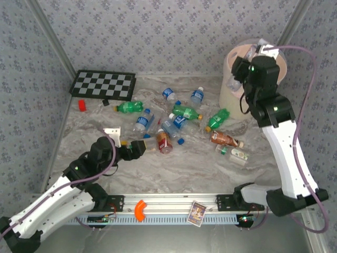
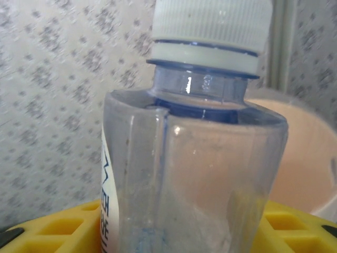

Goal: Put the plastic bottles in the bin

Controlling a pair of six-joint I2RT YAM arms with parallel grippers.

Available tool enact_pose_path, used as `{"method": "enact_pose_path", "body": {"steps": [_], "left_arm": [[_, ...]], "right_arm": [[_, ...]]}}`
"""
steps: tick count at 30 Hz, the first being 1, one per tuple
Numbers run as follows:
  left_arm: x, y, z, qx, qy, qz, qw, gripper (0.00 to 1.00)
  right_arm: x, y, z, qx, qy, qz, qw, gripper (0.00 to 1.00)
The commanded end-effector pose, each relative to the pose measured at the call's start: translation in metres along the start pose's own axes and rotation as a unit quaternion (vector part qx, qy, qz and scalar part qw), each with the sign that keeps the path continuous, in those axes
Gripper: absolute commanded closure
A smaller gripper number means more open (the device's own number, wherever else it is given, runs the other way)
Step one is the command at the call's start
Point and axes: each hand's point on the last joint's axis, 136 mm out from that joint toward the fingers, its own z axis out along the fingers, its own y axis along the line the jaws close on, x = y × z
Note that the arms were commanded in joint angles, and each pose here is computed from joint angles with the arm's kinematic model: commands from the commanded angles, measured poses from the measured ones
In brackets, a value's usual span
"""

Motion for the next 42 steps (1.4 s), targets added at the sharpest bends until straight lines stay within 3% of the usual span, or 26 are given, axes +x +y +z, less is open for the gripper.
{"method": "enact_pose_path", "body": {"steps": [1, 8, 16, 28, 30, 34, 35, 42], "left_arm": [[-0.013, -0.019, -0.015, 0.039, -0.015, -0.009, 0.999, 0.0], [-0.015, -0.022, -0.024, 0.051, -0.018, -0.012, 0.998, 0.0], [-0.015, -0.027, -0.029, 0.063, -0.014, -0.015, 0.998, 0.0], [-0.013, -0.022, -0.032, 0.05, -0.013, -0.009, 0.999, 0.0], [-0.013, -0.021, -0.032, 0.049, -0.011, -0.009, 0.999, 0.0], [-0.011, -0.02, -0.031, 0.047, -0.01, -0.01, 0.999, 0.0], [-0.011, -0.019, -0.031, 0.047, -0.01, -0.01, 0.999, 0.0], [-0.006, -0.014, -0.029, 0.04, -0.008, -0.015, 0.999, 0.0]], "right_arm": [[-0.025, -0.012, 0.021, 0.038, -0.031, -0.027, 0.998, 0.44], [-0.038, -0.037, 0.085, 0.093, -0.013, -0.036, 0.995, 0.45], [-0.021, -0.05, 0.148, 0.132, 0.053, -0.076, 0.987, 0.45], [0.002, -0.051, 0.167, 0.14, 0.084, -0.084, 0.983, 0.45], [0.003, -0.05, 0.167, 0.137, 0.088, -0.087, 0.983, 0.41], [0.001, -0.043, 0.16, 0.135, 0.085, -0.103, 0.982, 0.04], [0.0, -0.039, 0.158, 0.133, 0.083, -0.112, 0.981, 0.0], [-0.001, -0.015, 0.138, 0.113, 0.075, -0.117, 0.984, 0.0]]}}
